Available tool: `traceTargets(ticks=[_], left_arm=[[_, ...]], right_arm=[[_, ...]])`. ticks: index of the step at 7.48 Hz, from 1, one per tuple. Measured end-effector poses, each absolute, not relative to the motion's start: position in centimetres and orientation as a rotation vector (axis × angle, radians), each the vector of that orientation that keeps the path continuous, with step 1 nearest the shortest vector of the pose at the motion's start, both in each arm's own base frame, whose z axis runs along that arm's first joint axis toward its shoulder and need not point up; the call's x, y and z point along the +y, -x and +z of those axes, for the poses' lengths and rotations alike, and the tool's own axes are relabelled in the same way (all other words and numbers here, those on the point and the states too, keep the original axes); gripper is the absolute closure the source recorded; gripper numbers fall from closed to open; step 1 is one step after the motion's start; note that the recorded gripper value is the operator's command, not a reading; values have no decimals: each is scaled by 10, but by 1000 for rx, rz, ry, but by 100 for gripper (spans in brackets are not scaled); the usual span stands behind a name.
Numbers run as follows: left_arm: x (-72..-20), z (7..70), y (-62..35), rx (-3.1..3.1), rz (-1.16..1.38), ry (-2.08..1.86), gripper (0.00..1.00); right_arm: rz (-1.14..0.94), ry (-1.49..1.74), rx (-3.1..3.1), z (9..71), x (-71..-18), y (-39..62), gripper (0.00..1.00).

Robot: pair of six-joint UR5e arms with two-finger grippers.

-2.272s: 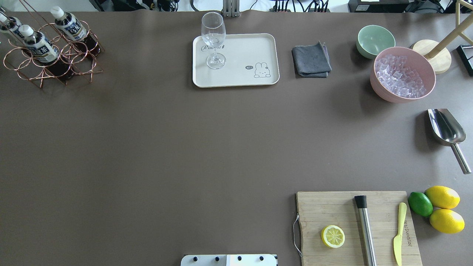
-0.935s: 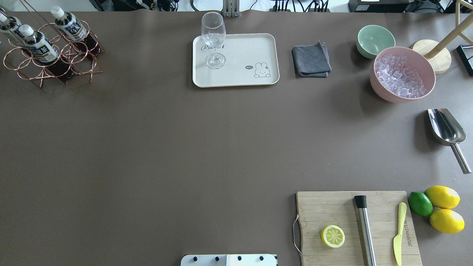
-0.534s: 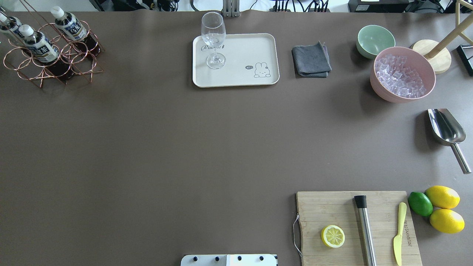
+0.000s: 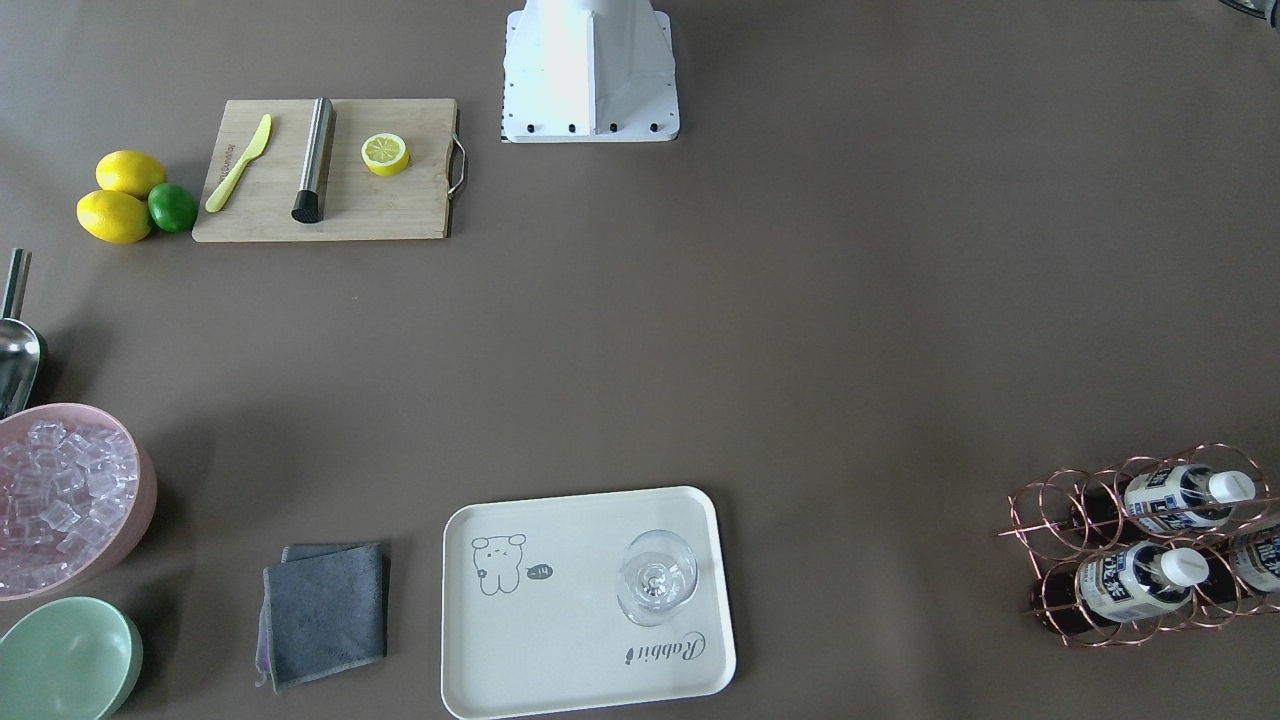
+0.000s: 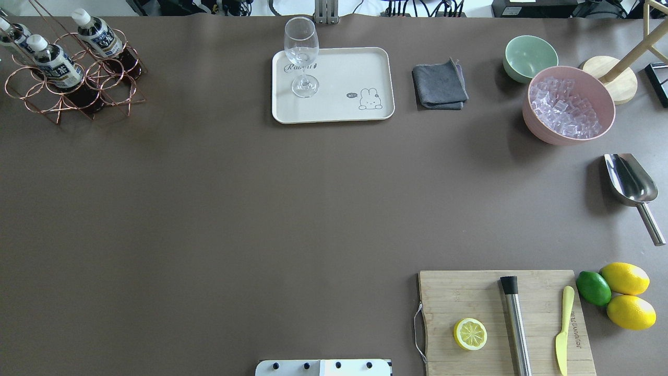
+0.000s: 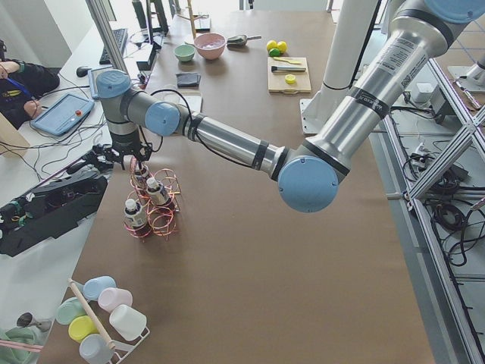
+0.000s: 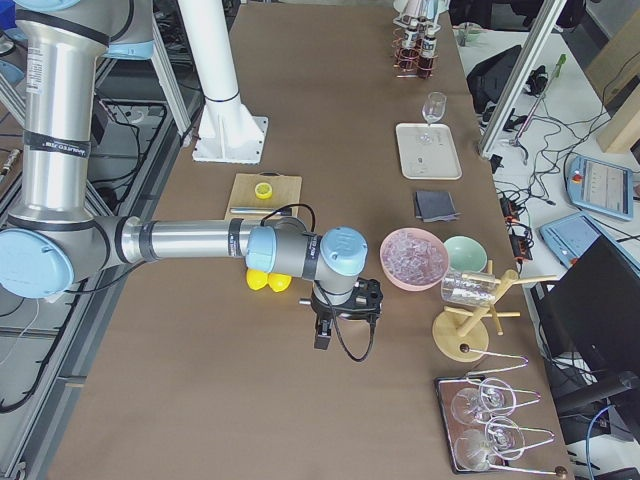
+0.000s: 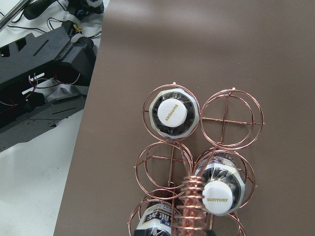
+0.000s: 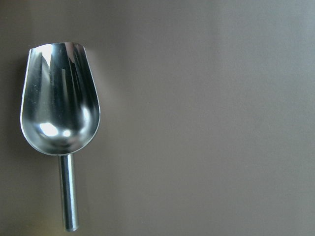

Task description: Take tea from basket to plate

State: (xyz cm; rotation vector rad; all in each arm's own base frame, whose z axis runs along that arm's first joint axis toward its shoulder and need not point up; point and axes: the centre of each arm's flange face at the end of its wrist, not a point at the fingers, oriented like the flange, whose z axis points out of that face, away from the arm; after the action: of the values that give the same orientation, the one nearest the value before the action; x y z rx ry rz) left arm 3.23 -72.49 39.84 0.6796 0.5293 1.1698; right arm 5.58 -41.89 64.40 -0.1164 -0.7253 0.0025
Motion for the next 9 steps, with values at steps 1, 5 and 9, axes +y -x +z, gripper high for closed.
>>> traceTargets(ticks=[1,5,9], left_arm=[[-723,394,-32,525,1175,-689,100],[-699,357,-6,475,1169,-771,100],[-609,290,-2,521,1199,-878,100]], right_arm=[[3,116,-725,644,-420,-56,0],[4,116,-725,644,-420,-56,0],[5,116,-724,644,-420,-56,0]])
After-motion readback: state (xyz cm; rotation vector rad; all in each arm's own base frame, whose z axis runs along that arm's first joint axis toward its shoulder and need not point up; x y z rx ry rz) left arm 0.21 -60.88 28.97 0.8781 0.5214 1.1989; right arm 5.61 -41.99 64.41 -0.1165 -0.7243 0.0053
